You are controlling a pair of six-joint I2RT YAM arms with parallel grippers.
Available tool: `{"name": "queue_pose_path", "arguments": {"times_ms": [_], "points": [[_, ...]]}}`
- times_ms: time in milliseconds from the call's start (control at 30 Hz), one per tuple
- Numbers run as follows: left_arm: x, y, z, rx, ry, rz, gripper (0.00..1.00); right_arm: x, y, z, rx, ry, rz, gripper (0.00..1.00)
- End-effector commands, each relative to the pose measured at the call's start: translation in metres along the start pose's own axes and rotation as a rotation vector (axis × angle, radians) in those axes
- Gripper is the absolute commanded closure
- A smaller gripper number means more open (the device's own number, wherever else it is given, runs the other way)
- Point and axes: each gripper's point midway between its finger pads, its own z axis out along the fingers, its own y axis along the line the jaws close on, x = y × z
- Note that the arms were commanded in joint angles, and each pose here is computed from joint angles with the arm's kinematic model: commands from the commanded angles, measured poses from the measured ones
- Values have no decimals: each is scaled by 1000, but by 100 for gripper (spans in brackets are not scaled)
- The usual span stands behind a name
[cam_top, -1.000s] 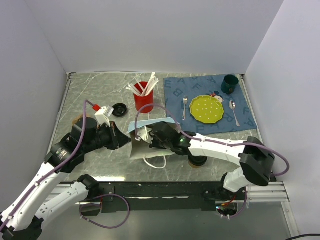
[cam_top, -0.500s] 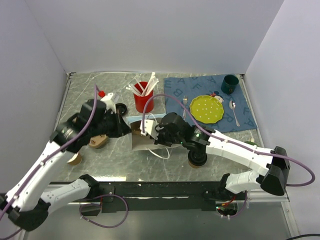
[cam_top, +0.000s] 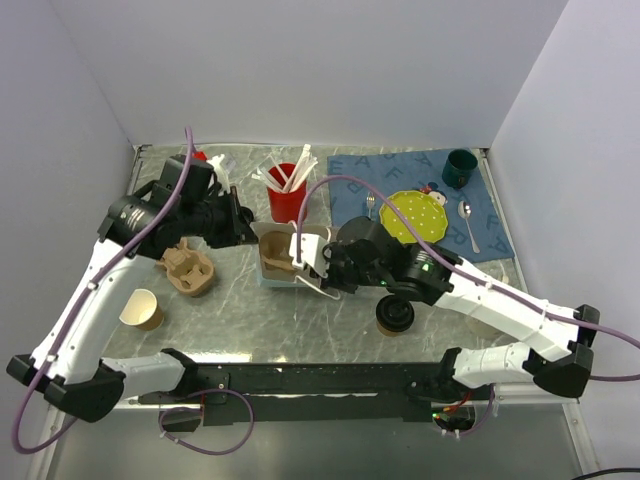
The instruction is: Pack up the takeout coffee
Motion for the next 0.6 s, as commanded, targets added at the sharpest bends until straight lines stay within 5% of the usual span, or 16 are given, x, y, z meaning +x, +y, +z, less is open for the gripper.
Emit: {"name": "queue_pose_path", "arguments": {"times_ms": [0,567], "points": [[-3,-6,-4,12,43,-44,97,-22,-9,-28,46,-77,-16,100],[-20,0,-1,-48,97,-103,85,-21,-28,-42,148,-85,-123,100]]}}
